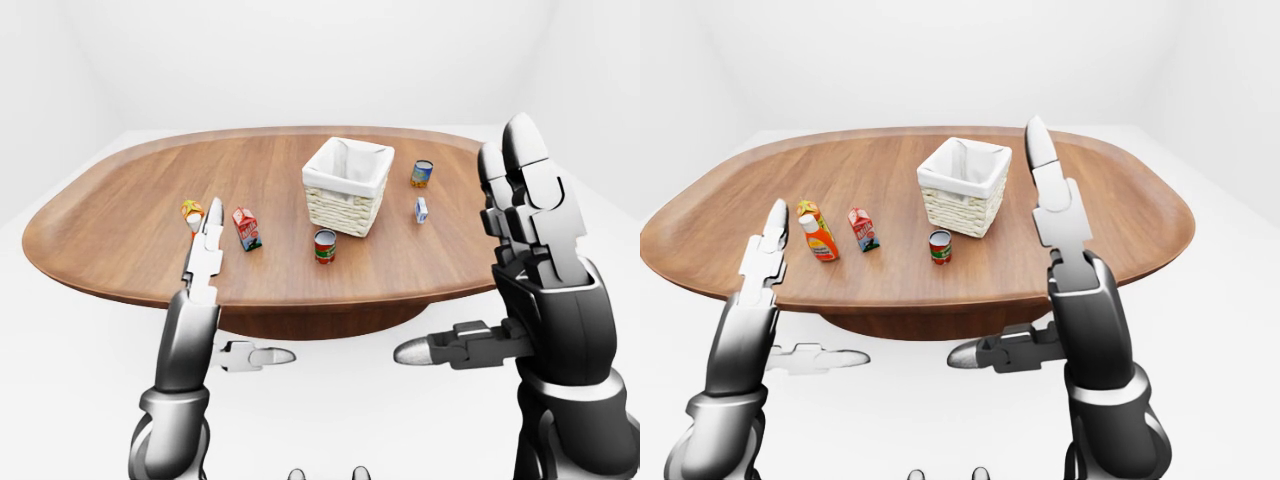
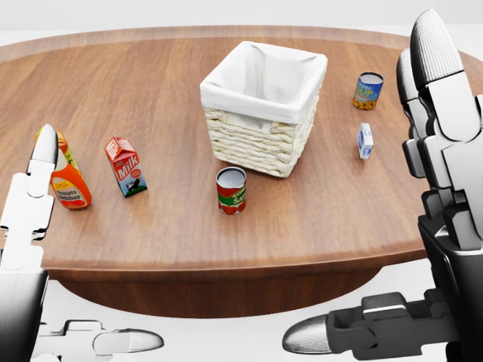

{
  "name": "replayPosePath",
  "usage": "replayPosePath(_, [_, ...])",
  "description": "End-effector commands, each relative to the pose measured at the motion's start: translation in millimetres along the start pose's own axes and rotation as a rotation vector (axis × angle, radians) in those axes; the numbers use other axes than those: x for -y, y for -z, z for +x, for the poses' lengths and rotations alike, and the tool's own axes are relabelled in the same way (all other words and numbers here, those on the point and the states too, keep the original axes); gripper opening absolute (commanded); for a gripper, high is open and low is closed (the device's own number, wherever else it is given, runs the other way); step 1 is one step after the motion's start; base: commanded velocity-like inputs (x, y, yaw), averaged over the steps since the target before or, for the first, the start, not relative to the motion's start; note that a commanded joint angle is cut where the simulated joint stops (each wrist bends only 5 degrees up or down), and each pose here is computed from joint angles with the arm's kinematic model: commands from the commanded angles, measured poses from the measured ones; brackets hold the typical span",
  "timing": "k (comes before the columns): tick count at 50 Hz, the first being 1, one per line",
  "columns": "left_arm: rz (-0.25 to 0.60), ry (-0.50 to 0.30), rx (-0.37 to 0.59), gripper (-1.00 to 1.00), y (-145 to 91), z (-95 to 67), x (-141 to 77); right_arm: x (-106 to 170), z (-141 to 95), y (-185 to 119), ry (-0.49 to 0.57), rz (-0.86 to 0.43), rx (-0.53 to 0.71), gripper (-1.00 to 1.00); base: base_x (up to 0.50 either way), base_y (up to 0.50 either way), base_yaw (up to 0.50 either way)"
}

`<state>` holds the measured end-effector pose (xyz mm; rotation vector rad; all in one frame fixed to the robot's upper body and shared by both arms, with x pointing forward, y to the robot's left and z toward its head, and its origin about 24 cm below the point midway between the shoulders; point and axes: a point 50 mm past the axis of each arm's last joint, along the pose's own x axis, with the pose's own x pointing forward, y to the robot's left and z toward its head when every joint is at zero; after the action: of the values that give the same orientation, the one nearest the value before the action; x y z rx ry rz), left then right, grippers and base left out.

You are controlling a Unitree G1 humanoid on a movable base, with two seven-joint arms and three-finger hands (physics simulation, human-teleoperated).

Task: Pick the milk and place it in the basket.

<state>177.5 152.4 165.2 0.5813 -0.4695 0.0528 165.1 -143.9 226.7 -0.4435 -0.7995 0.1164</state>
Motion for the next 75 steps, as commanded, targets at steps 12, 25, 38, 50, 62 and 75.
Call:
replayPosePath(12, [-0.004, -0.006, 0.015, 1.00, -6.1, 0.4, -2.6, 2.2, -1.9, -10.2, 0.006, 0.000, 0.041, 1.00, 0.00, 0.00, 0.00])
replayPosePath(25, [0.002, 0.004, 0.001, 1.00, -0.2, -0.9, 1.1, 1.4, -2.5, -8.1, 0.007, 0.018, 0.031, 1.00, 0.00, 0.00, 0.00])
replayPosePath(38, [-0.005, 0.007, 0.000, 1.00, 2.2, -0.6, 2.8, -1.5, -3.7, -5.6, 0.003, 0.034, 0.013, 1.00, 0.02, 0.00, 0.00])
replayPosePath(50, [-0.010, 0.002, 0.000, 1.00, 1.6, 0.3, 2.2, -0.6, -4.2, -7.5, 0.006, 0.032, 0.020, 1.00, 0.25, 0.00, 0.00])
replayPosePath(62, [-0.002, 0.003, 0.008, 1.00, -2.3, 1.1, 3.1, 1.0, -3.9, -9.4, 0.009, 0.027, 0.032, 1.00, 0.31, 0.00, 0.00])
replayPosePath(75, [0.000, 0.007, 0.013, 1.00, -3.0, 0.0, 3.9, 1.9, -4.5, -10.7, 0.013, 0.030, 0.037, 1.00, 0.20, 0.00, 0.00])
